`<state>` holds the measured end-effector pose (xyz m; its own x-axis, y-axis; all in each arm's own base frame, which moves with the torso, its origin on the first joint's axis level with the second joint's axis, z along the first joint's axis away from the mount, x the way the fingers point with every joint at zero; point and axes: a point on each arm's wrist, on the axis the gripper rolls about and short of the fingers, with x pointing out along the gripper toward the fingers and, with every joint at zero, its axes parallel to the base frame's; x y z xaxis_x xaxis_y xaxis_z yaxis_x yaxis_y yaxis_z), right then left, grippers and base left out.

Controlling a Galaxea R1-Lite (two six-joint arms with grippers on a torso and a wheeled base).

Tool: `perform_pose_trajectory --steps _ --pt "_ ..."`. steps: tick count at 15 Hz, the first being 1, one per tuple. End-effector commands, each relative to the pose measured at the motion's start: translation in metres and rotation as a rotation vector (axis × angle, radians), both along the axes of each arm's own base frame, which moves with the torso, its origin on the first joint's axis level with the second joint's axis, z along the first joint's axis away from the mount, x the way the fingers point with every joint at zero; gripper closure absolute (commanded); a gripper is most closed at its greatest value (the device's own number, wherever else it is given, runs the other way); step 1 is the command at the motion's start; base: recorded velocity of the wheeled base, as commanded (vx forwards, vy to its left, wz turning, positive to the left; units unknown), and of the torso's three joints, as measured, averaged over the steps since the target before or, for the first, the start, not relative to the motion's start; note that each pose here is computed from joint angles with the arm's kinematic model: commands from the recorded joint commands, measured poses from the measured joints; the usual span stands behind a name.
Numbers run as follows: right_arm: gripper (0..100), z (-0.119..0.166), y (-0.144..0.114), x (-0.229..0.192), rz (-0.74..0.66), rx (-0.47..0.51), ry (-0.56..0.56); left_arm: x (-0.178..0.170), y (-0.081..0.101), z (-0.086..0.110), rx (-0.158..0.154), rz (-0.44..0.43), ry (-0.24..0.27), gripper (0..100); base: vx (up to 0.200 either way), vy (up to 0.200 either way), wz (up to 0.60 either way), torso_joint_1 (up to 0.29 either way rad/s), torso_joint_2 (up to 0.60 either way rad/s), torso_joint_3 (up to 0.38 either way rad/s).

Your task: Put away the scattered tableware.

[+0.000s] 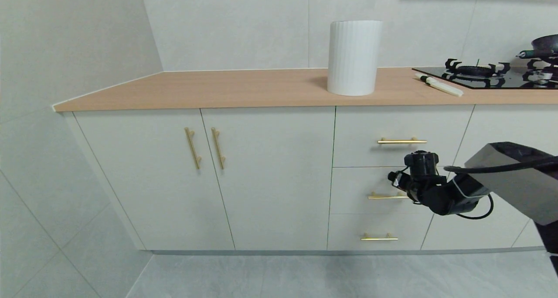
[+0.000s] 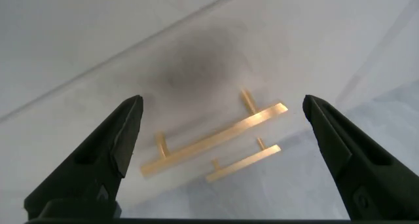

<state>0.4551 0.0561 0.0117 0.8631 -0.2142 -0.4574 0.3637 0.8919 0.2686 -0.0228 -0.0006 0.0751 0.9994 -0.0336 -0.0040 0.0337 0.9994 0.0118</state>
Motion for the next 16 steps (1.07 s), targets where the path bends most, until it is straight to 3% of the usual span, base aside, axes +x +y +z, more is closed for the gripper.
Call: perform_pose_trajectory --steps 1,4,8,12,16 --pt "0 0.062 -0.001 -0.044 0.028 0.006 -0.046 0.0 0.0 0.0 0.0 0.0 -0.001 0 0.0 0.0 0.0 0.0 0.0 0.0" --pt "0 0.15 -0.016 -0.135 0.04 0.005 -0.188 0.0 0.0 0.0 -0.001 0.0 -0.001 0 0.0 0.0 0.0 0.0 0.0 0.0" --pt "0 0.221 -0.046 -0.27 0.01 -0.116 -0.441 0.0 0.0 0.0 0.0 0.0 -0.001 0 0.0 0.0 0.0 0.0 0.0 0.0" --pt "0 0.216 -0.059 -0.392 0.017 -0.269 -0.549 0.0 0.0 0.0 0.0 0.0 -0.001 0 0.0 0.0 0.0 0.0 0.0 0.0" --pt "0 0.191 -0.065 -0.473 0.024 -0.341 -0.545 0.0 0.0 0.0 0.0 0.0 -0.001 0 0.0 0.0 0.0 0.0 0.0 0.0"
